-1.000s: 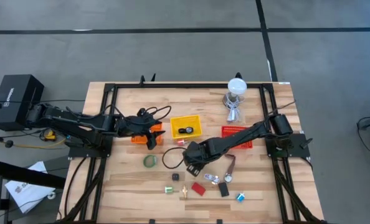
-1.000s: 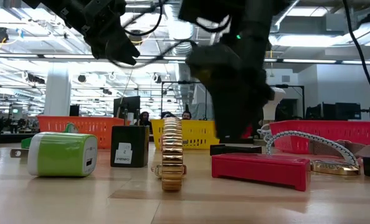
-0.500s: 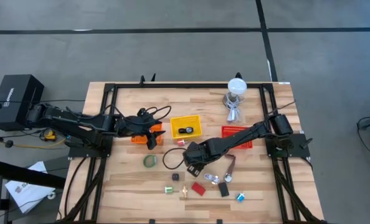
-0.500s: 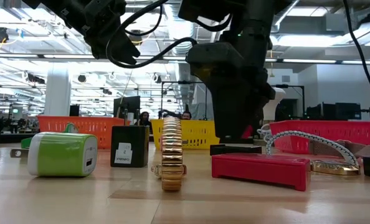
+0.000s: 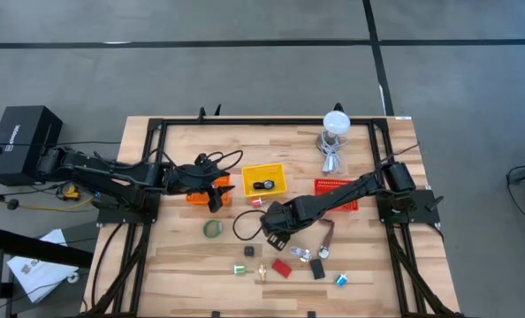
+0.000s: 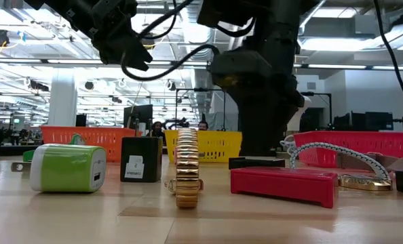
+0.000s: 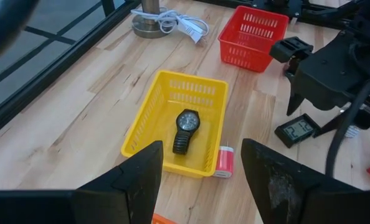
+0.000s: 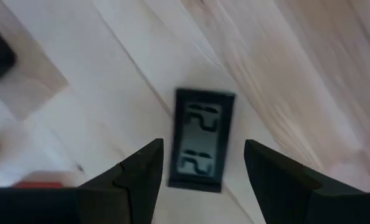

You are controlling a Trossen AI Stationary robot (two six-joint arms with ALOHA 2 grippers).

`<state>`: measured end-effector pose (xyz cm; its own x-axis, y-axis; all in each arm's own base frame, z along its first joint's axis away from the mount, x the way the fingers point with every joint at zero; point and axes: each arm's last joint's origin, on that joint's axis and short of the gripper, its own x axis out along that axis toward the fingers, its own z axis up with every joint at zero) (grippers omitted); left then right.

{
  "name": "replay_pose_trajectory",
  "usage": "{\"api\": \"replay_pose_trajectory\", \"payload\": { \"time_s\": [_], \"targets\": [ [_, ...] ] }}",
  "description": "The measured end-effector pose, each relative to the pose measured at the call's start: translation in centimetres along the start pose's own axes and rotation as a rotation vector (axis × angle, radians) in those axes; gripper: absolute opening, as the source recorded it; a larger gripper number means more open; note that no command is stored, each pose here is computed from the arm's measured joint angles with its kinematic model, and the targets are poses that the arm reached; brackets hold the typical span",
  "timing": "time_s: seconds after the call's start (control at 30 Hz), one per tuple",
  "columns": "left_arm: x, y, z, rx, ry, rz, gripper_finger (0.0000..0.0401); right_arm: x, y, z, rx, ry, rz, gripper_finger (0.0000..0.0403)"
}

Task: Pick & Place Office items
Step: Put the black digital clock into the red bin

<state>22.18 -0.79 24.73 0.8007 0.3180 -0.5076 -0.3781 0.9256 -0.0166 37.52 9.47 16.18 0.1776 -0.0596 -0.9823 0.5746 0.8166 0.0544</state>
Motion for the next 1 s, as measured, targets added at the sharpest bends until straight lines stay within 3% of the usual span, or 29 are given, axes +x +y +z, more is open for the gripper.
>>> {"api": "replay_pose_trajectory", "payload": {
  "time_s": [0.57,0.73,1.0],
  "targets": [
    [0.0,0.0,0.0,-0.001,0.000,0.000,0.0213,0.1,0.2,0.1,0.026,-0.038,-0.006,0.0214],
    [0.0,0.0,0.0,0.000,0.001,0.000,0.0213,2.4,0.2,-0.4,0.014,0.043,-0.043,0.0214],
    [0.1,0.0,-0.2,0.001,0.002,0.000,0.0213,2.8,0.5,-0.4,-0.010,0.056,-0.032,0.0214]
  ]
}}
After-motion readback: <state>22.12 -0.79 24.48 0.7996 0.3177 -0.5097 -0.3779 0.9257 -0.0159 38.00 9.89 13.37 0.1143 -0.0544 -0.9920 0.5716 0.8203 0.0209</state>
